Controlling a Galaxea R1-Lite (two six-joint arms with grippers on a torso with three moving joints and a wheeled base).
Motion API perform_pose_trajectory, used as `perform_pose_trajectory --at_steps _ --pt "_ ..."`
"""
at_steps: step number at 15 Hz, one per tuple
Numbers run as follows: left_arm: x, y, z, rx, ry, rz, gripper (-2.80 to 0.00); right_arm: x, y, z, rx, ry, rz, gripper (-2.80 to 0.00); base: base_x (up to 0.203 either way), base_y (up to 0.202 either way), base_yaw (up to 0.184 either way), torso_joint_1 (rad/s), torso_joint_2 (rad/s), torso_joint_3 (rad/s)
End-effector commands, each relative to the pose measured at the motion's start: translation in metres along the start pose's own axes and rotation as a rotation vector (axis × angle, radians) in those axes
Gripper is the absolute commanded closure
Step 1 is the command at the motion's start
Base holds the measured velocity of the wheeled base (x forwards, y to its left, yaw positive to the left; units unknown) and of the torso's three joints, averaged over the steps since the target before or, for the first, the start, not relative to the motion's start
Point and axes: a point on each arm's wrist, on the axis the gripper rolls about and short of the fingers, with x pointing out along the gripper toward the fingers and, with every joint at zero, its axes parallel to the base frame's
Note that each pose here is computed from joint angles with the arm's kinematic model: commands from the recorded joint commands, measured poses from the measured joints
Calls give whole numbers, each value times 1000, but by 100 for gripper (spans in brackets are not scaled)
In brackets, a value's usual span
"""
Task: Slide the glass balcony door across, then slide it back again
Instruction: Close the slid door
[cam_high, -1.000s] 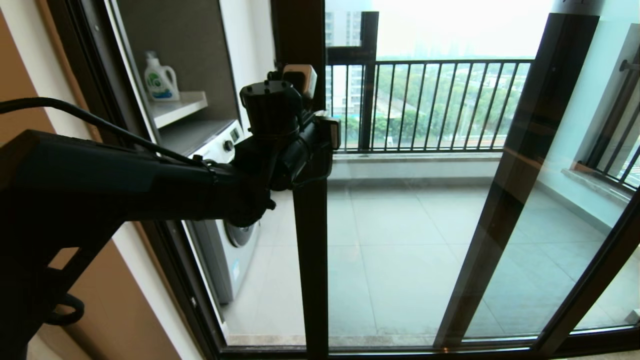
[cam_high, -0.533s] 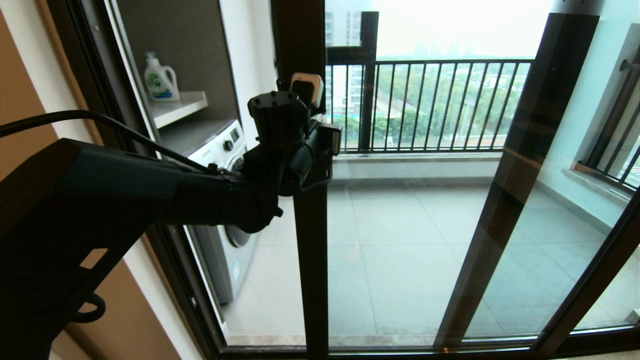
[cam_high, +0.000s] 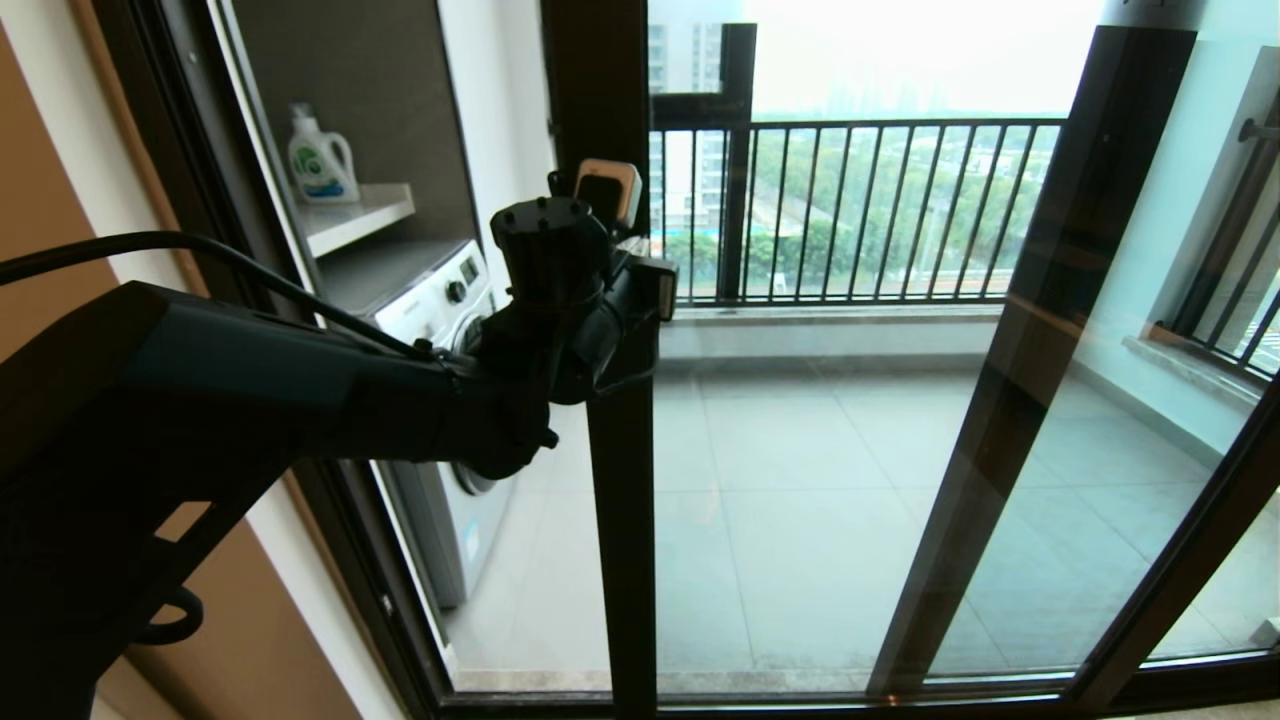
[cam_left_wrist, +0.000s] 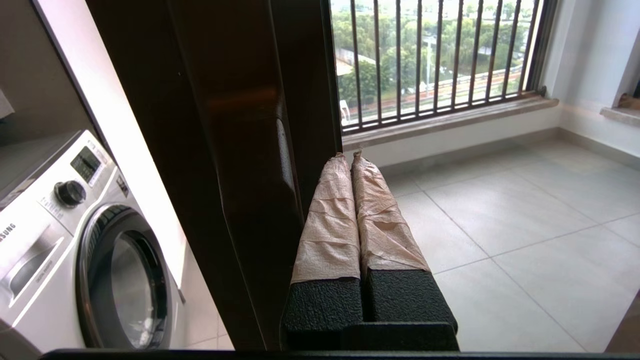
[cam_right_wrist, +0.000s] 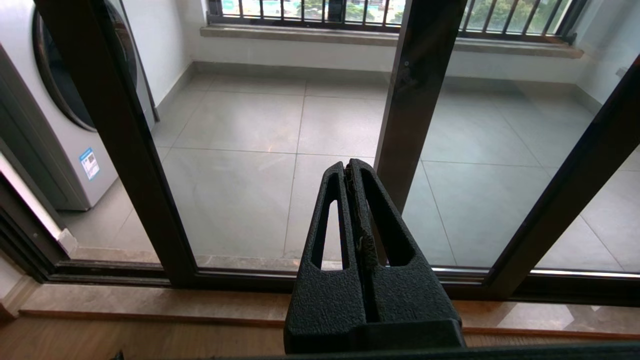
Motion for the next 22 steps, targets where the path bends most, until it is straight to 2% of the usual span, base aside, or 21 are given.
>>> perform_pose_trajectory --at_steps 1,10,15,22 --pt "-3 6 5 0 -5 13 0 0 0 0 -1 1 1 0 0 0 0 0 0 0" --pt "-3 33 -3 14 15 72 0 0 0 0 -1 1 1 0 0 0 0 0 0 0" --pt "-1 50 1 15 -6 112 0 0 0 0 -1 1 1 0 0 0 0 0 0 0" --pt "-12 84 -7 33 27 171 0 0 0 0 -1 1 1 0 0 0 0 0 0 0"
